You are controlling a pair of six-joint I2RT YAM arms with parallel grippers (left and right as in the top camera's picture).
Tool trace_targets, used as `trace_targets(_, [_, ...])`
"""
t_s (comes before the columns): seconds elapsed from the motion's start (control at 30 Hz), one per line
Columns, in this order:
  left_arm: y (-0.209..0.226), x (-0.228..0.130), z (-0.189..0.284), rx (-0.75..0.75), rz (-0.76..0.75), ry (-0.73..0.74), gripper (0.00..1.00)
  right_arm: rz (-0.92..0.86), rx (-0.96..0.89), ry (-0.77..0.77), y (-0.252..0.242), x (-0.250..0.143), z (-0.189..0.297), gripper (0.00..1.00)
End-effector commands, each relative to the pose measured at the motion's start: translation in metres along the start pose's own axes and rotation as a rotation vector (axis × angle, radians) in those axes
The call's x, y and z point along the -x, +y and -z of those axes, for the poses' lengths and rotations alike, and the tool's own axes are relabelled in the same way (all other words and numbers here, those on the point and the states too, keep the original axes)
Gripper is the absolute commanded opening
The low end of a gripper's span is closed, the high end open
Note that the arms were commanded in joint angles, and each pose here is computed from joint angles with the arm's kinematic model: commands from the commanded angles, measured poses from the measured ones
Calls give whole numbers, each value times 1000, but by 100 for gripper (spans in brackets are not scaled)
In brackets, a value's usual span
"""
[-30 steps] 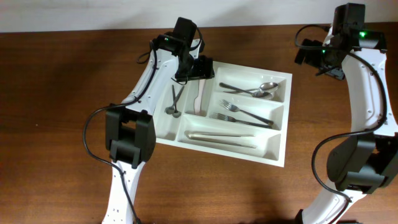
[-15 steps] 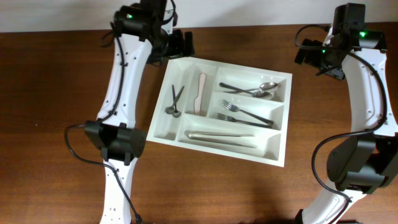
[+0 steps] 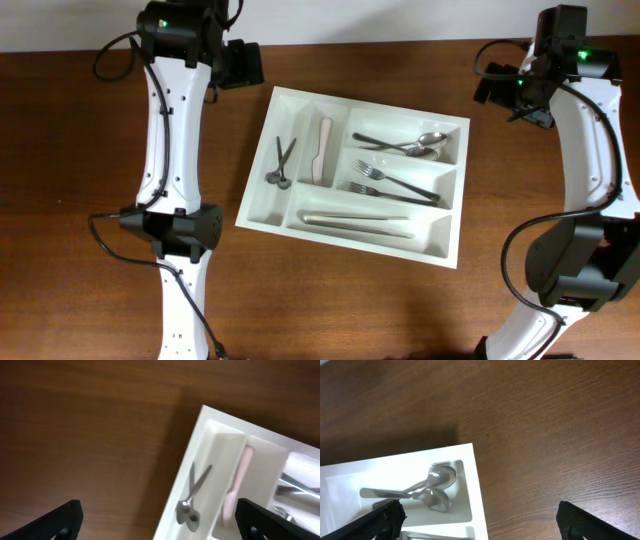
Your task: Pack container
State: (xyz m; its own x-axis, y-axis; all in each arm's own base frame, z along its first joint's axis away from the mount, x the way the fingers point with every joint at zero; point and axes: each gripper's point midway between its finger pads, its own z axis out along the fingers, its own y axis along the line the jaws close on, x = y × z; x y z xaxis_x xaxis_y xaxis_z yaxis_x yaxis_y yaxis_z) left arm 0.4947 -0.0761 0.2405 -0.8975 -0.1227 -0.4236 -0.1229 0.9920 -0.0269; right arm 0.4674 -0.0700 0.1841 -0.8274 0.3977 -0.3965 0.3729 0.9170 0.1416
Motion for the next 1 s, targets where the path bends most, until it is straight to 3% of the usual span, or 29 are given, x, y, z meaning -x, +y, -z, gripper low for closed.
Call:
trace_targets(0.0, [10,5,8,60,-5,-39,99,-10,-9,-16,-2,5,3,99])
trace_targets(0.43, [13,6,9,71,-4,-43,99,-10,-9,-16,-2,5,3,99])
trace_targets(0.57, [15,17,56,42,14,-154,99,-10,-9,-16,-2,5,3,99])
trace_targets(0.77, [45,34,168,85,81,-445,99,-10,-9,-16,-2,5,3,99])
trace_targets(0.8, [54,34,193,96,101,-508,99,-10,-9,-16,-2,5,3,99])
trace_targets(0.97, [76,8,232,130,138,-603,99,-10,-9,-16,-2,5,3,99])
